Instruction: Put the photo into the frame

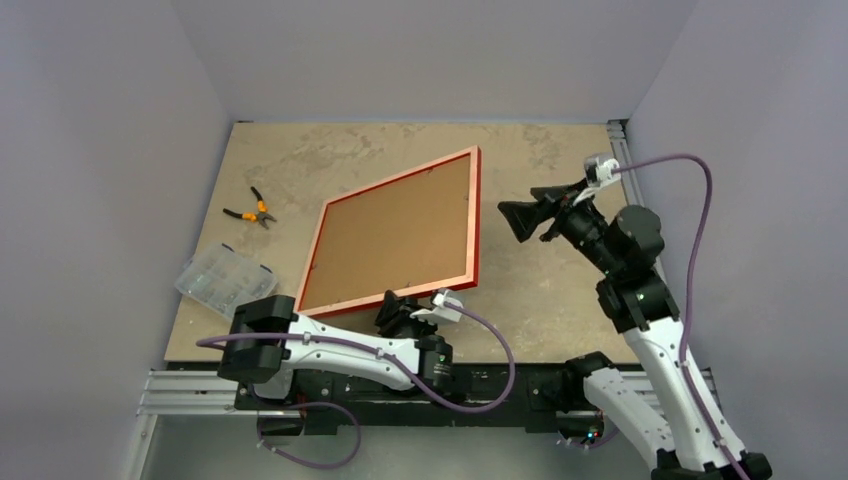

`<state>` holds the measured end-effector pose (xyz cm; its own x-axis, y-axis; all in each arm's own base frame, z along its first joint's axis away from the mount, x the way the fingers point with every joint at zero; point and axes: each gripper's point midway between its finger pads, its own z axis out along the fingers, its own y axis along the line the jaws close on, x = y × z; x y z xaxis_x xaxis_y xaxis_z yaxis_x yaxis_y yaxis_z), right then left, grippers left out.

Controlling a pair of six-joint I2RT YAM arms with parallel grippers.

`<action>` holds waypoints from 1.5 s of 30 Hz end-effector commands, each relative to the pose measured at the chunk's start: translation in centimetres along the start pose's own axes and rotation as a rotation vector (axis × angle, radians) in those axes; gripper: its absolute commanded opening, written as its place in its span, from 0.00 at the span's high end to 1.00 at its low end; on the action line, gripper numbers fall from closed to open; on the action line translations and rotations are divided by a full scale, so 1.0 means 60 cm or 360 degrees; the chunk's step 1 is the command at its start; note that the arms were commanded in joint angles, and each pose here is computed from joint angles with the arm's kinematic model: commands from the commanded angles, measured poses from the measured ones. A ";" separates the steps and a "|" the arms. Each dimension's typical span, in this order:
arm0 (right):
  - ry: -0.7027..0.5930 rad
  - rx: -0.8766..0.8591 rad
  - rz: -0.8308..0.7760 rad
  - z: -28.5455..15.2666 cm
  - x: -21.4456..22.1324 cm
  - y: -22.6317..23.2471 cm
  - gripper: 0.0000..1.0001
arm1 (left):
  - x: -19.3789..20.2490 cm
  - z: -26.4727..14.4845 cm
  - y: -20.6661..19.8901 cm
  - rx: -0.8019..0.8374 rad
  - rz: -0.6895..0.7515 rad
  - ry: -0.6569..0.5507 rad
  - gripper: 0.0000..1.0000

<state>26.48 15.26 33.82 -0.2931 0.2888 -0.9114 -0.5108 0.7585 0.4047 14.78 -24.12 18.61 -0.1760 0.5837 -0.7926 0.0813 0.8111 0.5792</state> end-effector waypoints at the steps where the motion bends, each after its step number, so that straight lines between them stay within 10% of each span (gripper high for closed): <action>1: -0.0634 -0.0255 -0.0724 -0.021 -0.101 0.047 0.16 | -0.023 -0.012 0.072 -0.0012 0.0129 -0.0054 0.71; 7: -0.0431 -0.0793 -0.1603 -0.019 0.012 0.086 0.16 | -0.018 -0.027 0.075 0.0047 0.0114 -0.0032 0.71; 17: -0.0216 -0.1113 -0.2303 -0.070 0.119 0.085 0.14 | 0.012 -0.043 0.038 0.0324 0.0080 0.0073 0.72; 45: -0.0234 -0.1825 -0.2272 -0.068 0.268 0.207 0.44 | -0.022 -0.061 0.026 0.0519 0.0019 0.0085 0.74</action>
<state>11.56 25.33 24.42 0.8120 -0.0278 -0.5830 -0.5654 -0.2853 -0.7739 11.82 -21.76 18.96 -0.1952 0.7613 -0.6184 0.3865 0.6392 0.6649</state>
